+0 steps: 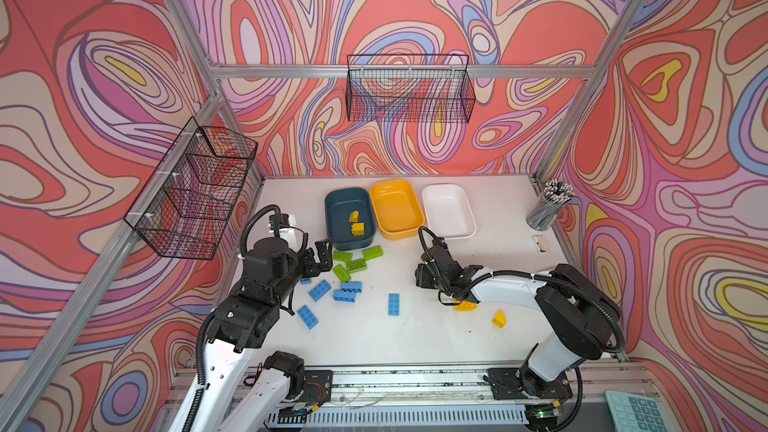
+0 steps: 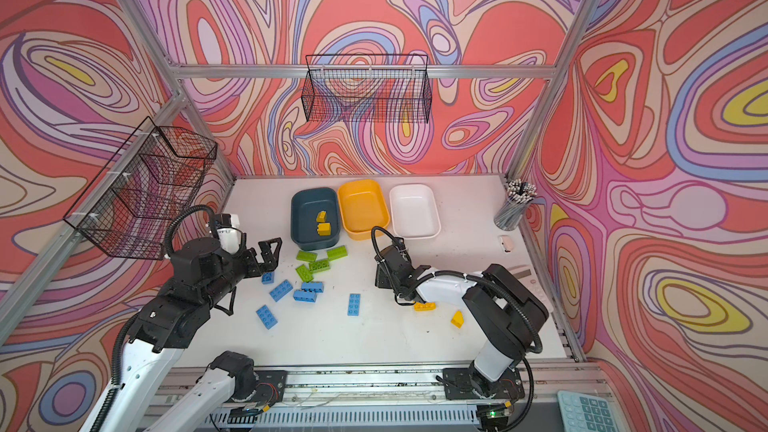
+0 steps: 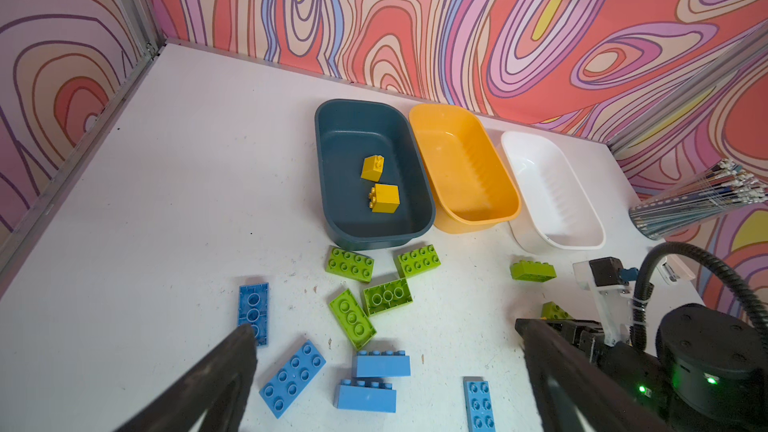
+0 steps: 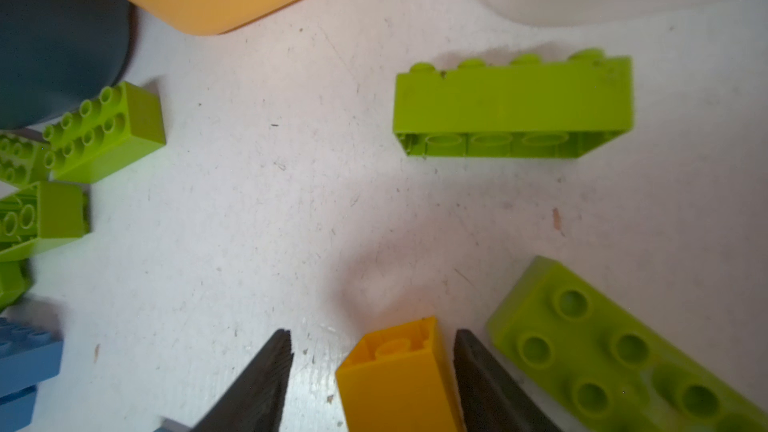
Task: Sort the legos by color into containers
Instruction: 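Close the right gripper on the yellow brick, then carry the yellow brick to the dark teal bin and release it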
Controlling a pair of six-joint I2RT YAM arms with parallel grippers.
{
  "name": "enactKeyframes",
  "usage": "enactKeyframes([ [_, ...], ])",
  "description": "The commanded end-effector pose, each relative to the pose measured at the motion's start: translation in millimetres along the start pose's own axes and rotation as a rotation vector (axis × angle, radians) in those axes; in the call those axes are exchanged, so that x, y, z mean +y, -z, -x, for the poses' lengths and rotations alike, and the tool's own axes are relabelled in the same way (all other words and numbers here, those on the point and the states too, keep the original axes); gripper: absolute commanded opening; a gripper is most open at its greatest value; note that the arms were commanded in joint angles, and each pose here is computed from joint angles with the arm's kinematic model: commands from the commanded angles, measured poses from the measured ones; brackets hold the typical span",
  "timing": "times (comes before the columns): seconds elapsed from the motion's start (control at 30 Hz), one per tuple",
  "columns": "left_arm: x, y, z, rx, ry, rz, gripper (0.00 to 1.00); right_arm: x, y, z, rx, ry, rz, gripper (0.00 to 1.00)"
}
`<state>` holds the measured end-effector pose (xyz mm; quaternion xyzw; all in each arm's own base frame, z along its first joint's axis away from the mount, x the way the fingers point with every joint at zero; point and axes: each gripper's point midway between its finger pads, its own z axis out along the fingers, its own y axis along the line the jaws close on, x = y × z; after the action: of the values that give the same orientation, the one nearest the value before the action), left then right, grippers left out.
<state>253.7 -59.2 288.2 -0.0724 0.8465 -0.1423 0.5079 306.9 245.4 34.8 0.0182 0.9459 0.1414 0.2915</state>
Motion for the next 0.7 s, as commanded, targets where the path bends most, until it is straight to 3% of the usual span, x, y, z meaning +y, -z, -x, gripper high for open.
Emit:
enactKeyframes([
  [0.0,4,1,-5,0.011,-0.017,0.02,1.0,-5,-1,-5,0.008,0.088,-0.087,0.61],
  [0.1,4,1,-5,0.013,-0.018,0.019,1.0,-5,-3,-11,0.023,0.115,-0.105,0.53],
  [0.33,4,1,-6,0.014,-0.017,0.019,1.0,1,-4,-15,0.026,0.142,-0.1,0.2],
  [0.67,6,6,-2,-0.005,-0.017,0.03,1.0,45,23,27,-0.053,0.188,0.026,0.16],
])
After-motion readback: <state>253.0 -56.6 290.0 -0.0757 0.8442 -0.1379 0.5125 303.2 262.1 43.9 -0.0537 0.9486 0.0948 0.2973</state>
